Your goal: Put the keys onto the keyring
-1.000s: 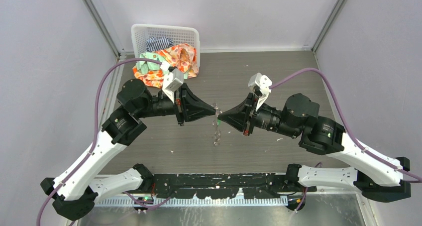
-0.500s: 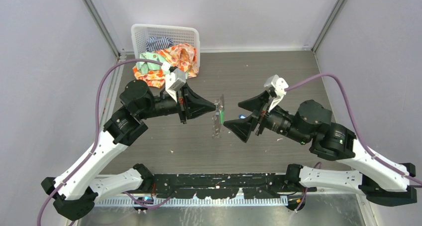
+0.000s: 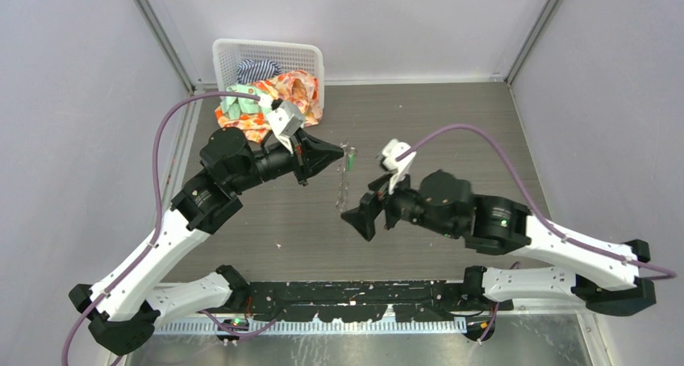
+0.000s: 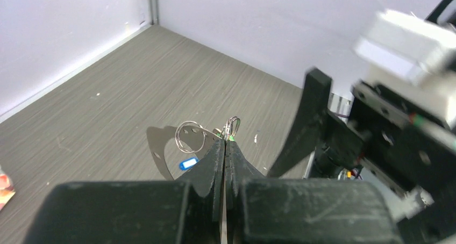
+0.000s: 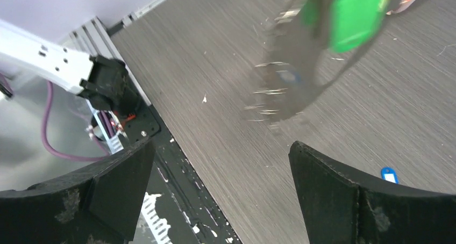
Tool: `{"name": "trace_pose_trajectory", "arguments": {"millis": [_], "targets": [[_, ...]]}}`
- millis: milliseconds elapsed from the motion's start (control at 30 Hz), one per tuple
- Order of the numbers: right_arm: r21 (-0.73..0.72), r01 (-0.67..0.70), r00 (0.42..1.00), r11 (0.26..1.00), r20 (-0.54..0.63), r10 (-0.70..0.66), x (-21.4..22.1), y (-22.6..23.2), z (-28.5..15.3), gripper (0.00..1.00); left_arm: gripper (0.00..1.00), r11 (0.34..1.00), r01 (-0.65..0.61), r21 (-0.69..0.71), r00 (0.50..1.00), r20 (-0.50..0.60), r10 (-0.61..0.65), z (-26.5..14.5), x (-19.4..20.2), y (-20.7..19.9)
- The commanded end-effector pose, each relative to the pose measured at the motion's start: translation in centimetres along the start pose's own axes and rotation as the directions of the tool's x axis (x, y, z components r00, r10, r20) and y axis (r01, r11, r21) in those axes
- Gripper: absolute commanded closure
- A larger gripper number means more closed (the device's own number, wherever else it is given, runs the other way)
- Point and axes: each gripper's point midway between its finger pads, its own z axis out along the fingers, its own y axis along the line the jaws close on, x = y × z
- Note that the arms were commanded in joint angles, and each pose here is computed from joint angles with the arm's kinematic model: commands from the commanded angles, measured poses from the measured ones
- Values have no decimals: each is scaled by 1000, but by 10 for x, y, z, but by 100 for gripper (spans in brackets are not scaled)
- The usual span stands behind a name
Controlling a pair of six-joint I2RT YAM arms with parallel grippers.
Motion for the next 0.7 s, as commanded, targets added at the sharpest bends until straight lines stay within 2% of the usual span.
{"name": "trace_pose_trajectory", "arguments": {"millis": [0, 167, 300, 367, 433, 467, 500, 567, 667], "targets": [[84, 58, 994, 995, 87, -66, -16, 7, 10, 0, 100, 996, -50, -76, 994, 93, 57, -5, -36, 10], [349, 104, 981, 931, 118, -154, -15, -22, 24, 0, 100, 997, -42, -57, 994, 96, 47, -4, -37, 6], [447, 118, 968, 887, 148, -204, -15, -34, 34, 1, 100, 998, -41, -53, 994, 100, 46, -6, -40, 4], [463, 108, 964, 879, 169, -208, -16, -35, 39, 6, 100, 998, -39, -51, 994, 102, 44, -6, -41, 4], [459, 87, 960, 884, 197, -197, -19, -33, 44, 15, 100, 998, -33, -48, 994, 105, 38, -6, -42, 3], [452, 74, 960, 889, 208, -186, -20, -34, 47, 24, 100, 998, -31, -48, 994, 107, 36, -6, -42, 3], [444, 60, 961, 894, 216, -172, -21, -34, 48, 38, 100, 998, -28, -48, 994, 107, 33, -6, -43, 3], [404, 17, 964, 915, 236, -122, -21, -34, 50, 59, 100, 999, -27, -36, 993, 110, 30, -7, -44, 0], [293, -69, 955, 954, 294, -21, -26, -33, 50, 81, 100, 1000, -22, -6, 993, 112, 22, -8, -45, -6]]}}
